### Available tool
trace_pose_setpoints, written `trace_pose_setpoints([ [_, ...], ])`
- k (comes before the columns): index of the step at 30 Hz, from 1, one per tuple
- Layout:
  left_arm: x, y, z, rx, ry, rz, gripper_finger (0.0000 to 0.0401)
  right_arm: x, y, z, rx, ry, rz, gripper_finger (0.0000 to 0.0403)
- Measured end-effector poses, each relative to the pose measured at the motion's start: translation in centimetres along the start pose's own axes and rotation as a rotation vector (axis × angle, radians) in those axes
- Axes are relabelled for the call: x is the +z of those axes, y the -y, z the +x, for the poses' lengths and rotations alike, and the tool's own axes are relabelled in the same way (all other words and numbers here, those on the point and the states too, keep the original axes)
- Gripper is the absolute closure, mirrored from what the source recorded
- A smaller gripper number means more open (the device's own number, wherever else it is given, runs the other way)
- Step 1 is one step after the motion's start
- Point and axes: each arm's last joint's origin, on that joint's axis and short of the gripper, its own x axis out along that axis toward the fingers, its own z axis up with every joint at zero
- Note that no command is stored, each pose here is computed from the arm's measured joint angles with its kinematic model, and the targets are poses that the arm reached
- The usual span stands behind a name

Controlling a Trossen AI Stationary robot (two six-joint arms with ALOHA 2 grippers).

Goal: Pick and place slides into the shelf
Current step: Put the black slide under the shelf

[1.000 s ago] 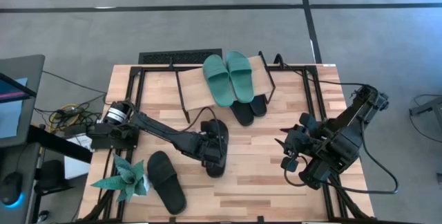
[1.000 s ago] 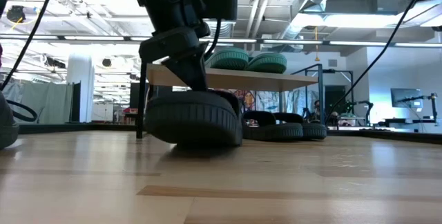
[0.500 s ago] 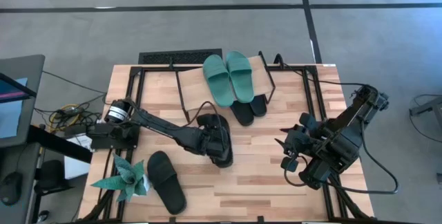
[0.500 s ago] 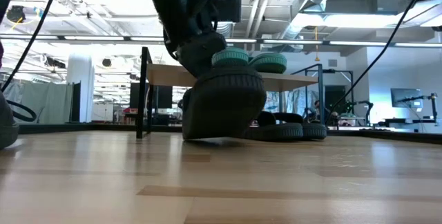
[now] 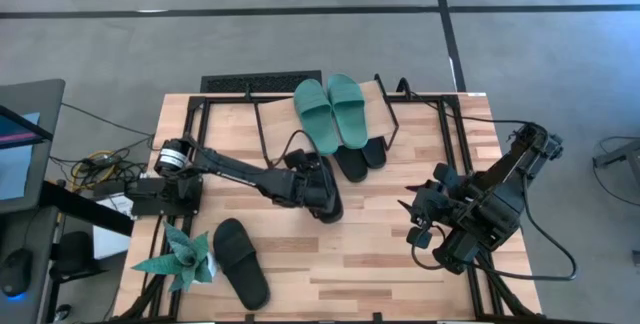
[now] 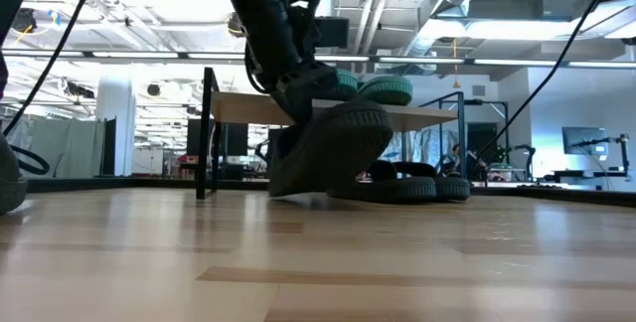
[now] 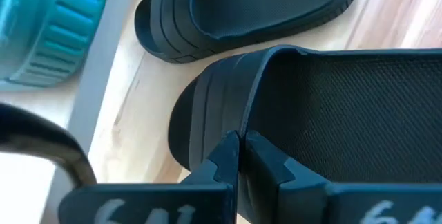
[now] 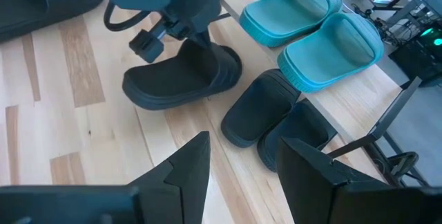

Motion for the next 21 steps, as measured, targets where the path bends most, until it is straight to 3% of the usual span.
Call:
trace_pose_setpoints([
  [9, 0.3, -0.4, 1.1, 0.0, 0.018, 0.033, 0.0401, 0.0, 0.0, 0.0, -0.001, 0.0, -0.001, 0.0249],
  [21, -0.8, 1.7, 4.2, 0.037, -0.025, 0.101, 0.0401, 0.0, 0.0, 0.0, 0.002, -0.001, 0.0, 0.0249],
])
